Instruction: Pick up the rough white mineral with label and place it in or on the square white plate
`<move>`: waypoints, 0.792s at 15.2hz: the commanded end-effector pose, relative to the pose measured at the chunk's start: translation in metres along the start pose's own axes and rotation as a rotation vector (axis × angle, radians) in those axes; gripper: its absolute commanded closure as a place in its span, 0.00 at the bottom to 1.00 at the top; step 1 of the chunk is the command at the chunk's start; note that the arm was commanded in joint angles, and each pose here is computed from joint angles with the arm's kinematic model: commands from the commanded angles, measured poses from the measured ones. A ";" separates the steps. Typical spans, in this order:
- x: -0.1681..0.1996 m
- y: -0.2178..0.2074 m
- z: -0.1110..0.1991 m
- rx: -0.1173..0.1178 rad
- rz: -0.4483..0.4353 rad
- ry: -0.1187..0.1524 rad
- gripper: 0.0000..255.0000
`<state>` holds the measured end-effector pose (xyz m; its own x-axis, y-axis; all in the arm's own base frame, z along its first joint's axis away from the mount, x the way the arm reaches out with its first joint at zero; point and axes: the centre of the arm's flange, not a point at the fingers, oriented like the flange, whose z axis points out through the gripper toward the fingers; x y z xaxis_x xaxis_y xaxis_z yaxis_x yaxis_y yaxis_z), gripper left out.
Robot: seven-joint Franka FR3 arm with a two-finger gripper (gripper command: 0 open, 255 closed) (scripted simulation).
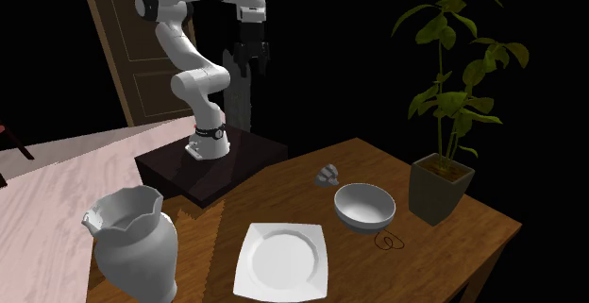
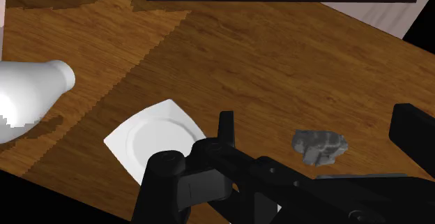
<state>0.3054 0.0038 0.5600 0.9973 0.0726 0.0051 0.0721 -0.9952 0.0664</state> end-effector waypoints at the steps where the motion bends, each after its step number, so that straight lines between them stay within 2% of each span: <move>1: 0.000 0.000 0.000 0.000 0.000 0.000 0.00; 12: 0.084 -0.086 0.096 -0.027 0.364 -0.093 0.00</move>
<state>0.3782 0.0848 0.4694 0.9655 -0.2549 -0.0531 -0.2488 -0.9634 0.0993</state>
